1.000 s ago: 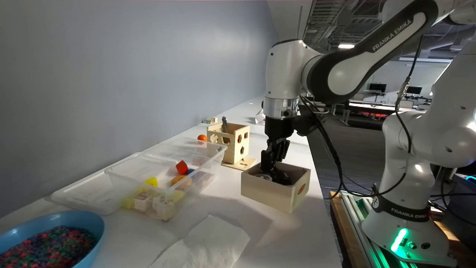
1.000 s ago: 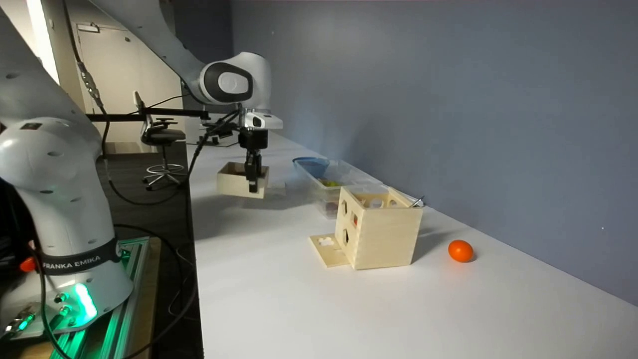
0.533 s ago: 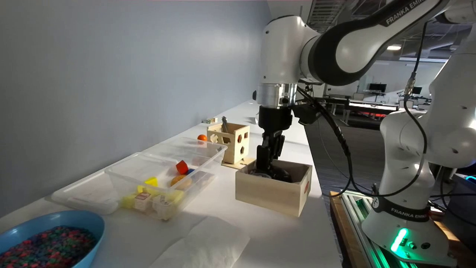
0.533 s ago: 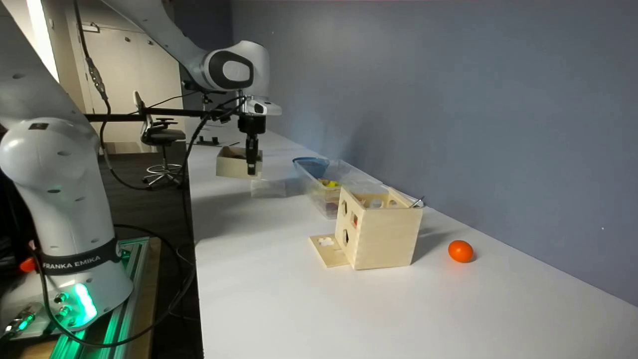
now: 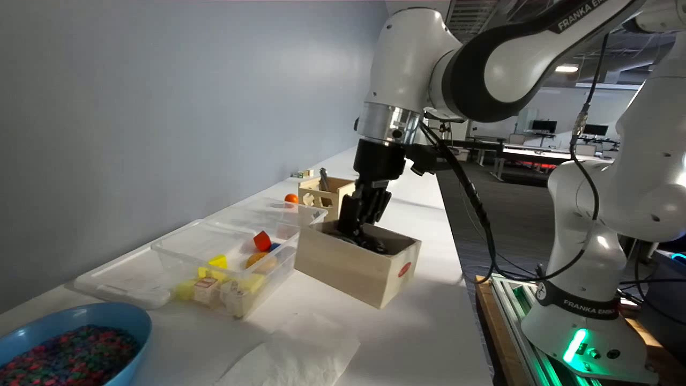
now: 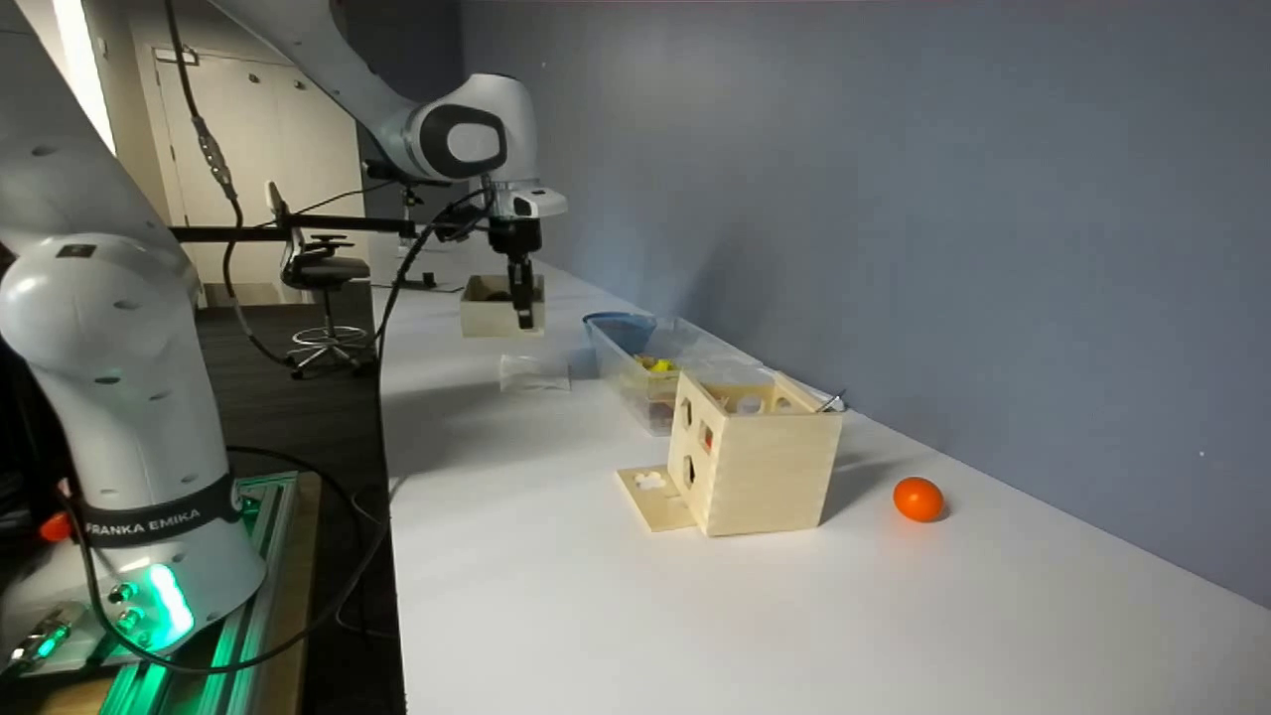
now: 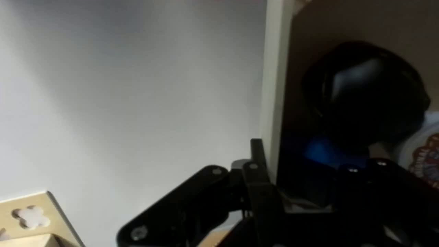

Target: Put the box inside the basket

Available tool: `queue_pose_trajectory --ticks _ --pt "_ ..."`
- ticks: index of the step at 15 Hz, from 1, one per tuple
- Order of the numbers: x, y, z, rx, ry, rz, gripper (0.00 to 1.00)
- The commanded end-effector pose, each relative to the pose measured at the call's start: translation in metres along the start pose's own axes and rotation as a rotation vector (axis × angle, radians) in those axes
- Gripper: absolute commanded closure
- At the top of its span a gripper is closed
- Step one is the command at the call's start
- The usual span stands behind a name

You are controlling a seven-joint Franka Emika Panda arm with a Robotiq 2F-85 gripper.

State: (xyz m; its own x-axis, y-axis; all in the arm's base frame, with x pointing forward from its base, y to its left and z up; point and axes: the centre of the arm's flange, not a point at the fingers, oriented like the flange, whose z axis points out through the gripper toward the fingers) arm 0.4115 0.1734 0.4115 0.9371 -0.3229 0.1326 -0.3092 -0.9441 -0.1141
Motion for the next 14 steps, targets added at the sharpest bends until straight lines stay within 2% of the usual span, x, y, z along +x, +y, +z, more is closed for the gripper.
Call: queue_pose_trajectory --ticks 1,4,7,11,14 --pt "0.030 -0.047 -0.013 0.079 0.118 0.067 0.98" --pt "0.063 -0.078 -0.015 0.072 0.233 0.117 0.98" --pt "0.107 -0.103 -0.008 0.004 0.364 0.154 0.98" --pt "0.164 -0.113 -0.013 -0.068 0.469 0.242 0.98" --pt "0.193 -0.117 -0.002 -0.139 0.556 0.297 0.98"
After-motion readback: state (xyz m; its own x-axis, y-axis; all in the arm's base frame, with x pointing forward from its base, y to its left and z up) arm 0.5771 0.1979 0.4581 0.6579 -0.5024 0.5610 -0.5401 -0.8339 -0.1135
